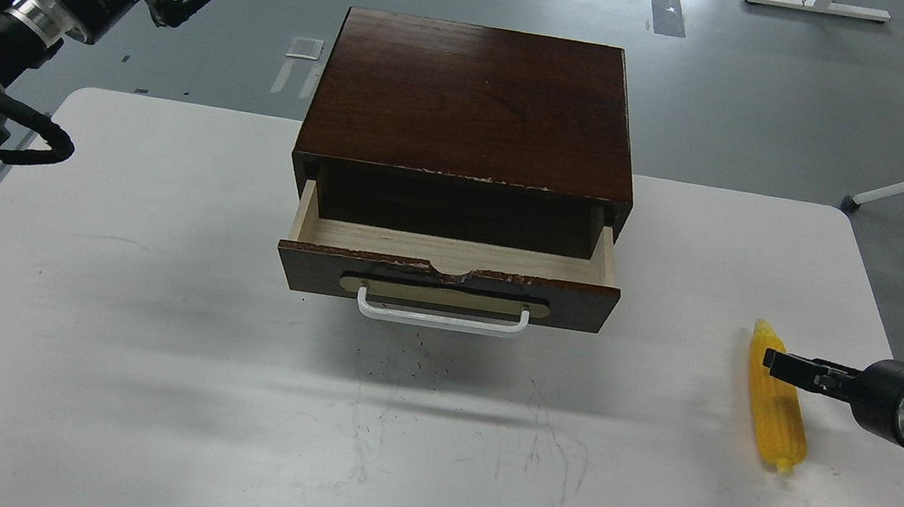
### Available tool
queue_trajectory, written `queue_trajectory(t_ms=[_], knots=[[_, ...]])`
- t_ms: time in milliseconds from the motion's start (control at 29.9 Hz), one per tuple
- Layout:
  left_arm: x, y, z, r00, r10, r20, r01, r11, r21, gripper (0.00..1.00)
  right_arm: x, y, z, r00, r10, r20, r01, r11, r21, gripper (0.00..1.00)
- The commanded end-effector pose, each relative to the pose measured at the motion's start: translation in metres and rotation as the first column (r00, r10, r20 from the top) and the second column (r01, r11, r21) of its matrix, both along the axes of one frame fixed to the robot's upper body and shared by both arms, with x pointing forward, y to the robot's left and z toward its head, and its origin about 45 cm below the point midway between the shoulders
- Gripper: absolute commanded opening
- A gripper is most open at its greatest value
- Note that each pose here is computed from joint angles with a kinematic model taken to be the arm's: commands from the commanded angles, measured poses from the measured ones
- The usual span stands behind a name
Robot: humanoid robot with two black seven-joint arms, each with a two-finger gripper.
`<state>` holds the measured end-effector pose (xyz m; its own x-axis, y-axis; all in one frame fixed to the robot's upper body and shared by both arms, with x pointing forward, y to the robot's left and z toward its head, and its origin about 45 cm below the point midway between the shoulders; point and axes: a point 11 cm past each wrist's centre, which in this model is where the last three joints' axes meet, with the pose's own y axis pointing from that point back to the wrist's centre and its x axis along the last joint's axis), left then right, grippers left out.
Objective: Put corn in drawer with both arms
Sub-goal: 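Lower the right gripper onto the yellow corn and grasp it, then lift the corn and carry it over the open drawer with the right gripper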
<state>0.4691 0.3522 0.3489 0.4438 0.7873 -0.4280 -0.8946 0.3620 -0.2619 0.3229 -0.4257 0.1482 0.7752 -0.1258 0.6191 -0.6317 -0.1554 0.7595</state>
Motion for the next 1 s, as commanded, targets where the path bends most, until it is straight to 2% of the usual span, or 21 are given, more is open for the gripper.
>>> queue_trajectory(t_ms=[0, 33, 67, 334, 468, 568, 635, 768, 969], knots=[[0.0, 0.001, 0.0, 1.0, 0.001, 0.001, -0.001, 1.0, 0.002, 0.98, -0.003, 0.006, -0.009, 1.0, 0.023, 0.001, -0.023, 1.0, -0.002, 0.68], [0.0, 0.001, -0.001, 1.0, 0.001, -0.002, -0.001, 1.0, 0.003, 0.98, -0.004, 0.01, -0.013, 1.0, 0.03, -0.005, -0.03, 1.0, 0.004, 0.6], [-0.001, 0.001, 0.0, 1.0, 0.002, -0.002, -0.002, 1.0, 0.004, 0.98, -0.003, 0.012, -0.014, 0.999, 0.031, -0.006, -0.031, 0.999, 0.007, 0.56], [-0.002, 0.004, -0.003, 1.0, 0.007, -0.007, -0.007, 1.0, 0.009, 0.98, 0.002, 0.031, -0.02, 0.999, 0.045, 0.024, -0.046, 0.998, 0.045, 0.5], [-0.002, 0.004, -0.002, 1.0, 0.005, -0.006, -0.005, 1.0, 0.009, 0.98, 0.002, 0.029, -0.018, 0.999, 0.035, 0.026, -0.036, 0.998, 0.049, 0.24], [-0.002, 0.002, -0.001, 1.0, 0.0, -0.003, 0.0, 1.0, 0.008, 0.98, 0.006, 0.029, -0.011, 0.999, -0.007, 0.039, 0.003, 0.996, 0.093, 0.16], [-0.003, 0.003, 0.0, 1.0, 0.001, -0.001, -0.001, 1.0, 0.011, 0.98, 0.014, 0.033, 0.0, 0.997, -0.038, 0.061, 0.029, 0.989, 0.142, 0.13], [-0.004, 0.004, -0.001, 1.0, -0.006, -0.016, 0.007, 0.999, 0.033, 0.98, 0.039, 0.041, 0.05, 0.983, -0.055, 0.174, 0.017, 0.976, 0.215, 0.13], [-0.009, 0.006, 0.006, 1.0, -0.021, -0.006, 0.021, 0.998, 0.064, 0.98, 0.07, 0.096, 0.143, 0.925, 0.085, 0.371, -0.186, 0.951, 0.246, 0.12]])
